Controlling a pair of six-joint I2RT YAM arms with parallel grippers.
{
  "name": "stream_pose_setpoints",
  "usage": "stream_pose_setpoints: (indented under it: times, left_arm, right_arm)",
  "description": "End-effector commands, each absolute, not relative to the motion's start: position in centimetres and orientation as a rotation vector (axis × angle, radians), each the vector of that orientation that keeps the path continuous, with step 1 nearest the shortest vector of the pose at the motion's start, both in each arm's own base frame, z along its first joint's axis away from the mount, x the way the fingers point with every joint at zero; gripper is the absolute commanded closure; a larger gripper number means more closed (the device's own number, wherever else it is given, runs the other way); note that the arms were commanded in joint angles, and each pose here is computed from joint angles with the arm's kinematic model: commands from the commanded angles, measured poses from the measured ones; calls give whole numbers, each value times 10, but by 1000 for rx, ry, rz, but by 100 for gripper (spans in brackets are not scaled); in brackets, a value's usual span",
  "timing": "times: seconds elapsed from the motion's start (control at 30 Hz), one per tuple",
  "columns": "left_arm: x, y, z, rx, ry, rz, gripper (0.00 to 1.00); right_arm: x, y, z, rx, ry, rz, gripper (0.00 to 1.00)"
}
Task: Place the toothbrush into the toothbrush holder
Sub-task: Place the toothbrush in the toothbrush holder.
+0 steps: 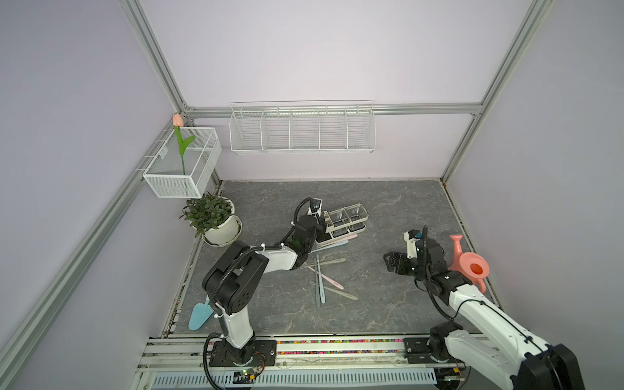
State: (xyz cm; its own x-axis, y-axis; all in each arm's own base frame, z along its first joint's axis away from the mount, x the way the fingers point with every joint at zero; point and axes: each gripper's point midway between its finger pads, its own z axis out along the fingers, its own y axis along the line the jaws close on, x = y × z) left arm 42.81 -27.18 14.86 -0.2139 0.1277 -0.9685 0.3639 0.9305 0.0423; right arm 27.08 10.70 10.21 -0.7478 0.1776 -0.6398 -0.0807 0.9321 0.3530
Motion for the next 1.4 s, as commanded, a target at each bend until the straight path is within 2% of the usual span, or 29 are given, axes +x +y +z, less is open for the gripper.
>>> stream_pose_setpoints:
  times: [0.0,0.43,0.57,0.8,1.0,1.37]
  left_arm:
    - [427,-272,140,364,1809,-222,62]
    - [427,-274,148,363,1806,-238,61]
    - [424,-277,155,383,1793,-256,56]
    - [422,-283,165,446,1798,-257,53]
    - [412,-293,181,513,1768,-328,48]
    - [402,-291,221,507,1725,-367,47]
  right_arm:
    - [270,109,101,85,2366,501,11]
    - [269,104,93,83,2384,481,11]
    - [270,106,93,79,2387,490,11]
    - [271,105,88,80,2392,485,11]
    - [271,108,84,77,2408,501,11]
    - [269,109,81,60,2414,510,11]
